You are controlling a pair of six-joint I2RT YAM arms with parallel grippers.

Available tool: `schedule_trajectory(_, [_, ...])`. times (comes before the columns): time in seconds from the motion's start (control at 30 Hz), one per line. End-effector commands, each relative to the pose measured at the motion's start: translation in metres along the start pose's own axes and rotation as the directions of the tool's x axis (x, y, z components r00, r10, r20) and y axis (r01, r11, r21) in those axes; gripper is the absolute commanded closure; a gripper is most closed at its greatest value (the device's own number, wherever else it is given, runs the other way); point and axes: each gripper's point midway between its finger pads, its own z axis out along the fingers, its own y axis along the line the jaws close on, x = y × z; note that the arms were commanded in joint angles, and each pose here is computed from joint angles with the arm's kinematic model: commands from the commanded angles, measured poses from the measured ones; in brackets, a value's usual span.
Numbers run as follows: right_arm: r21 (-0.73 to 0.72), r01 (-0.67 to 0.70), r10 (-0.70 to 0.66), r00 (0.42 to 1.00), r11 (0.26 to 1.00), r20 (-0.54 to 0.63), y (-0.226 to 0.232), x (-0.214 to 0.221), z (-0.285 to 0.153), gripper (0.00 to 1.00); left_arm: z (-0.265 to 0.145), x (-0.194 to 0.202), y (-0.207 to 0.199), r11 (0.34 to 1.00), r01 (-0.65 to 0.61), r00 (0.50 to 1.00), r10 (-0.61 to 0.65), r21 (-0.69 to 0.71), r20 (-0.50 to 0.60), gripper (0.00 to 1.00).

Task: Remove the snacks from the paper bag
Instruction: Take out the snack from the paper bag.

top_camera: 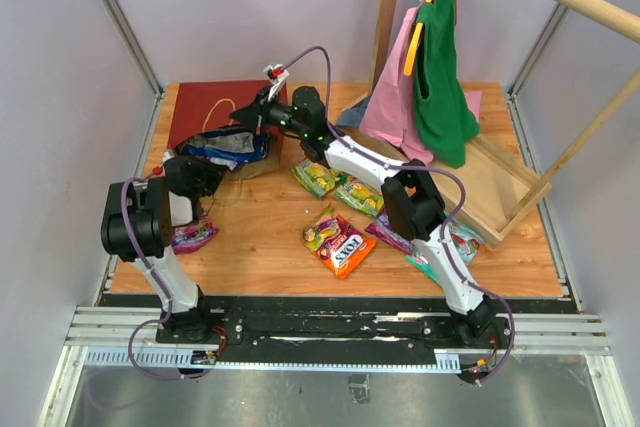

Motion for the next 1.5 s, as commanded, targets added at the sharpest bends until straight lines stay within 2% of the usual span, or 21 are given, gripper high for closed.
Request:
schedule_trajectory(0.0, [-0.008, 0.013, -0.012, 0.999, 1.000, 0.032, -0.005, -0.011, 0.003, 0.99, 0.011, -0.011, -0.015, 0.998, 0.005, 1.000, -0.007, 0.060, 0.022, 0.67])
schedule_trajectory(0.3, [-0.003, 0.007, -0.007, 1.000, 1.000, 0.028, -0.007, -0.008, 0.006, 0.99, 0.025, -0.015, -0.017, 0.997, 0.024, 0.999, -0.026, 0.075, 0.029, 0.66])
schedule_trajectory(0.47, [-0.002, 0.004, -0.004, 1.000, 1.000, 0.026, -0.008, -0.006, 0.006, 0.99, 0.033, -0.016, -0.016, 0.997, 0.035, 0.999, -0.038, 0.075, 0.031, 0.51])
schedule_trajectory(0.57, [0.000, 0.006, -0.006, 1.000, 1.000, 0.022, -0.009, -0.005, 0.006, 0.99, 0.038, -0.018, -0.017, 0.996, 0.040, 0.998, -0.042, 0.079, 0.035, 0.49])
schedule_trajectory(0.6, [0.000, 0.008, -0.008, 1.000, 1.000, 0.022, -0.009, -0.006, 0.006, 0.99, 0.038, -0.019, -0.017, 0.996, 0.042, 0.998, -0.045, 0.081, 0.038, 0.53])
schedule_trajectory(0.63, [0.001, 0.008, -0.008, 1.000, 1.000, 0.021, -0.009, -0.005, 0.006, 0.99, 0.039, -0.020, -0.018, 0.995, 0.043, 0.998, -0.047, 0.086, 0.040, 0.63])
schedule_trajectory(0.67, [0.000, 0.010, -0.010, 1.000, 1.000, 0.021, -0.009, -0.006, 0.006, 0.99, 0.039, -0.022, -0.020, 0.995, 0.043, 0.998, -0.048, 0.093, 0.044, 0.77])
schedule_trajectory(0.73, [0.002, 0.013, -0.013, 1.000, 1.000, 0.021, -0.009, -0.007, 0.005, 0.99, 0.039, -0.024, -0.025, 0.994, 0.041, 0.998, -0.046, 0.105, 0.044, 0.98])
schedule_trajectory(0.9, [0.006, 0.016, -0.016, 1.000, 1.000, 0.023, -0.010, -0.010, 0.004, 0.99, 0.030, -0.029, -0.037, 0.991, 0.032, 0.997, -0.040, 0.128, 0.060, 0.99])
schedule_trajectory(1.1, [0.013, 0.017, -0.017, 0.999, 1.000, 0.029, -0.012, -0.012, 0.003, 0.99, -0.006, -0.024, -0.049, 0.986, 0.013, 0.998, -0.024, 0.168, 0.063, 0.99])
schedule_trajectory(1.3, [0.037, 0.010, -0.012, 0.999, 0.999, 0.037, -0.017, -0.011, 0.002, 0.99, -0.051, -0.038, -0.073, 0.983, -0.095, 0.990, 0.078, 0.158, 0.115, 1.00])
schedule_trajectory(1.47, [0.045, -0.001, -0.001, 0.999, 0.999, 0.052, -0.019, -0.015, 0.001, 0.99, -0.100, -0.067, -0.115, 0.967, -0.199, 0.965, 0.164, 0.162, 0.205, 0.99])
